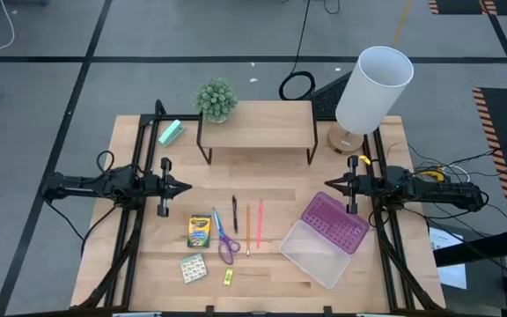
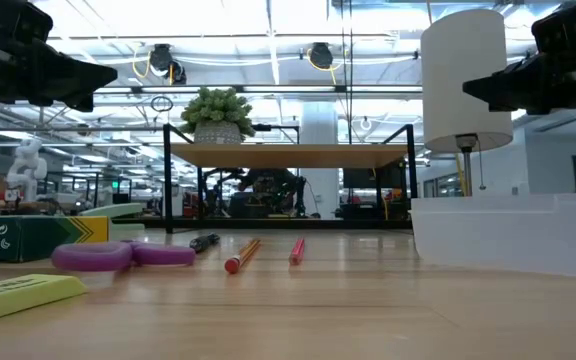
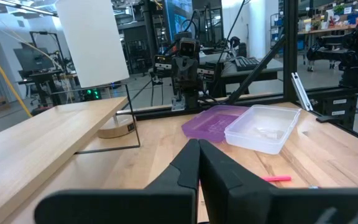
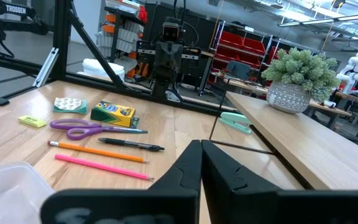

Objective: Pack school essentials

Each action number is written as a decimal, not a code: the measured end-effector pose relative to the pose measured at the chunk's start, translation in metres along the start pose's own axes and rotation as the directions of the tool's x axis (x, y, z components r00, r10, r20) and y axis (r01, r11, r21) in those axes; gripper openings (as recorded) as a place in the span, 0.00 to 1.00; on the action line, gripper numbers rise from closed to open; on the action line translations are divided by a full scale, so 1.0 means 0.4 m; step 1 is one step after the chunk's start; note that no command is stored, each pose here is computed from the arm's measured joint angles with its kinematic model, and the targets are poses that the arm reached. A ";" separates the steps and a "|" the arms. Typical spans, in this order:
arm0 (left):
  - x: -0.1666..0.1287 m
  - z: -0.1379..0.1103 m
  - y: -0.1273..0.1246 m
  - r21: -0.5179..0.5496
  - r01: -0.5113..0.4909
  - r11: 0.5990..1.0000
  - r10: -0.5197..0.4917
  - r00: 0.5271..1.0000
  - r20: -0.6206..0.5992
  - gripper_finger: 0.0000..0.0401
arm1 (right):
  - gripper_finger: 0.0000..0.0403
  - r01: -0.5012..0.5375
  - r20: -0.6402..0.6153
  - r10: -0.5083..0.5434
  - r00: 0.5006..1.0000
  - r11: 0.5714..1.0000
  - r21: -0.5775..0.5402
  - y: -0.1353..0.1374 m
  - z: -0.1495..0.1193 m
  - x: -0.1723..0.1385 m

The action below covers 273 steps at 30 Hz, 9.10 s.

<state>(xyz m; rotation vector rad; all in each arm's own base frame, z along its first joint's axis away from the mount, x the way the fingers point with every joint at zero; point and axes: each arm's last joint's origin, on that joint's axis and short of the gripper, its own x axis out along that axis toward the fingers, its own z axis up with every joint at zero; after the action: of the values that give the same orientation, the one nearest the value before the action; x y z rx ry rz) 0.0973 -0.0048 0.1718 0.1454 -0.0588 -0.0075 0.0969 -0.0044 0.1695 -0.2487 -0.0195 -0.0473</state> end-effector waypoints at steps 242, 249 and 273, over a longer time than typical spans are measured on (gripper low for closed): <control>0.577 -0.036 -0.163 -0.258 -0.893 0.368 -0.027 0.267 -0.963 0.38 | 0.00 -0.141 -0.453 0.240 0.859 0.960 0.241 0.000 0.135 0.330; 0.586 -0.062 -0.159 -0.241 -0.895 0.374 -0.025 0.250 -0.968 0.38 | 0.00 -0.141 -0.452 0.239 0.859 0.960 0.241 -0.001 0.135 0.330; 0.591 -0.111 -0.156 -0.182 -0.877 0.444 -0.052 0.177 -0.983 0.26 | 0.00 -0.140 -0.437 0.235 0.868 0.961 0.239 -0.002 0.139 0.332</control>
<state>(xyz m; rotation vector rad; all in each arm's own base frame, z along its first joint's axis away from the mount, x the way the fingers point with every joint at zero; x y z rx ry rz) 0.3355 -0.0628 0.1325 -0.8453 1.1476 0.7727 0.2287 0.0027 0.2268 -0.0301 0.4761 0.0921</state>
